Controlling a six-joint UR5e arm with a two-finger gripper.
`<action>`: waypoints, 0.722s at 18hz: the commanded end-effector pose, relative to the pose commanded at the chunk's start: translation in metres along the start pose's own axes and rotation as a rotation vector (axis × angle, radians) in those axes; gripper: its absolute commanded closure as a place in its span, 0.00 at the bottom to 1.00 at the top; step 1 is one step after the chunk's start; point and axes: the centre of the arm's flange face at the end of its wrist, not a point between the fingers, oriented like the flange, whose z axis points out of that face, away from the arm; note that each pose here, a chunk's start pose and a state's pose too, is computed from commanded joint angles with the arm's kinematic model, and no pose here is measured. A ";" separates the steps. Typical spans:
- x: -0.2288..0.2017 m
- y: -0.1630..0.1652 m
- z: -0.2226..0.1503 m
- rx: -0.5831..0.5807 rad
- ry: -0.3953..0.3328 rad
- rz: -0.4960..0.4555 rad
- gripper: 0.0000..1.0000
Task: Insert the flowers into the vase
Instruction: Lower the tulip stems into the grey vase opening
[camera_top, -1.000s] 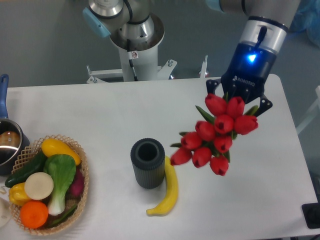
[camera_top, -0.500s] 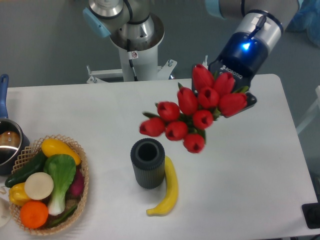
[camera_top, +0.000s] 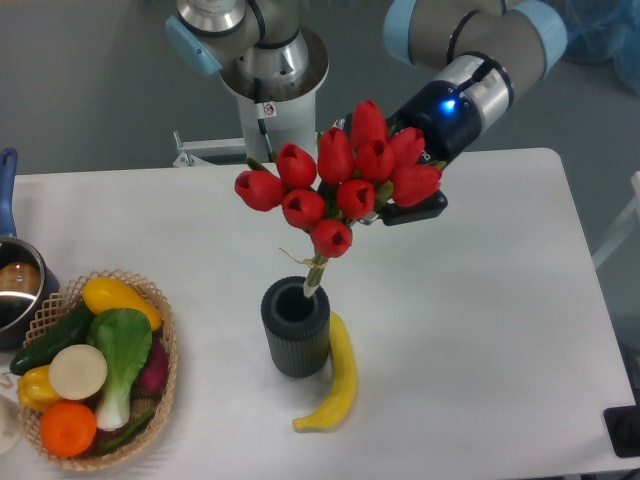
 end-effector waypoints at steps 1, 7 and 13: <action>0.002 0.002 0.001 0.000 0.002 0.005 1.00; 0.004 0.021 0.004 -0.003 0.006 0.014 0.99; 0.002 0.041 0.005 -0.004 0.009 0.040 0.96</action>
